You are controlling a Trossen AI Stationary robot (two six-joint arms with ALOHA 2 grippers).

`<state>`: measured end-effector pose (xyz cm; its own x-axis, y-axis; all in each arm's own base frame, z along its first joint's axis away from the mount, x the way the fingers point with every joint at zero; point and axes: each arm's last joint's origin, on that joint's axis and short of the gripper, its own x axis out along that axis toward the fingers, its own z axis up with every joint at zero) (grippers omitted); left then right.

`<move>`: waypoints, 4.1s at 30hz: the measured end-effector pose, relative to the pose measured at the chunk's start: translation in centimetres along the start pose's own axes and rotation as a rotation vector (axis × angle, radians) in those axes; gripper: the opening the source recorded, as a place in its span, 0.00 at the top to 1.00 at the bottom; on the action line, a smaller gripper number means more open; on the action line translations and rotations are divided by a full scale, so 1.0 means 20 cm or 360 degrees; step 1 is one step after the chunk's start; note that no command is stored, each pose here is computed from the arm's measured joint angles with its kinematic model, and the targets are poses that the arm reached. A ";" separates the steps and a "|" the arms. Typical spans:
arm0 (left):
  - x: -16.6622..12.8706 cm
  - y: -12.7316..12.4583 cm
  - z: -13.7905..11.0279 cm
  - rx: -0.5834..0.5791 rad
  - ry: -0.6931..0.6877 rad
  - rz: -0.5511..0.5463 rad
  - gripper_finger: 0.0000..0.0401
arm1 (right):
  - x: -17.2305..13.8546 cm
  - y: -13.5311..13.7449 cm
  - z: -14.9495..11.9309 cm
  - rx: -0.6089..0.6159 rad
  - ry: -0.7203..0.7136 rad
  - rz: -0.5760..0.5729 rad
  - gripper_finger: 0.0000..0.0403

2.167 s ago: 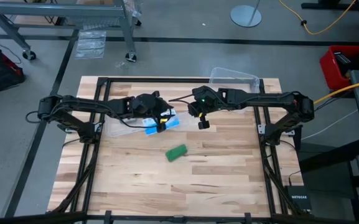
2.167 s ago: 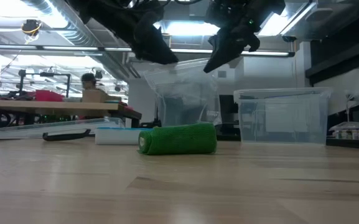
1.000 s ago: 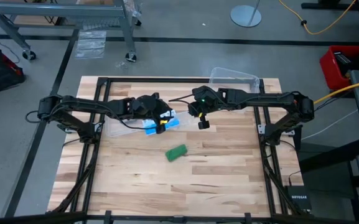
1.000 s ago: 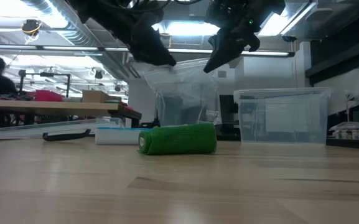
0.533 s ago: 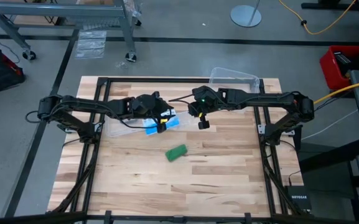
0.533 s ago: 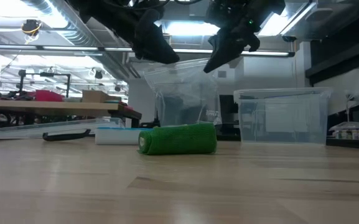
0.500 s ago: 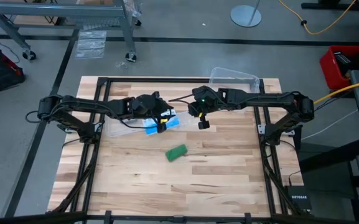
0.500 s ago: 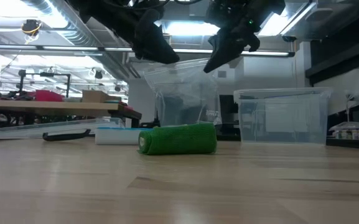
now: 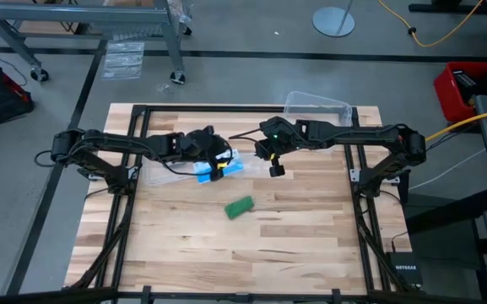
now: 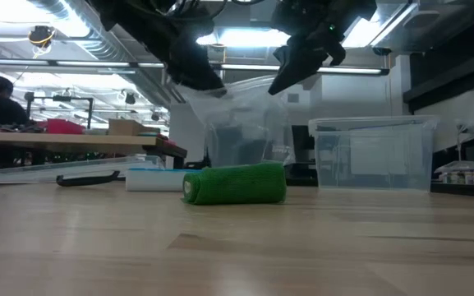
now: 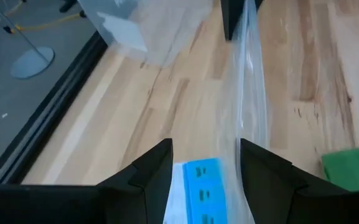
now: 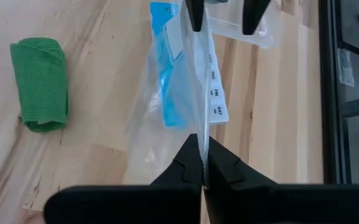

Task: Roll bandage
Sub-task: Open the transparent zip bag

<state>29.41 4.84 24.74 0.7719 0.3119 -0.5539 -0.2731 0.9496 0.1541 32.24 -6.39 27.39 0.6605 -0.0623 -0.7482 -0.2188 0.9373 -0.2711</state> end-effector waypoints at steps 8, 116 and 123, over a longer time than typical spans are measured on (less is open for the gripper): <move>-0.01 -0.03 -0.03 0.0035 0.0089 -0.0039 0.59 | 0.00 0.00 0.00 -0.0002 -0.0016 -0.0009 1.00; -0.02 -0.22 0.09 -0.0026 -0.0360 0.0424 1.00 | 0.12 0.08 0.22 0.0569 -0.0120 0.0198 0.90; -0.01 -0.25 0.06 -0.0008 -0.0292 0.0427 1.00 | 0.11 0.05 0.22 0.0555 -0.0107 -0.0021 0.90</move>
<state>31.37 0.13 25.11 0.7627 0.5520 -0.3371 -0.4833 0.8327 0.2703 36.57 -4.03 28.19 0.7102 -0.0630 -0.7012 0.0408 0.9980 -0.0484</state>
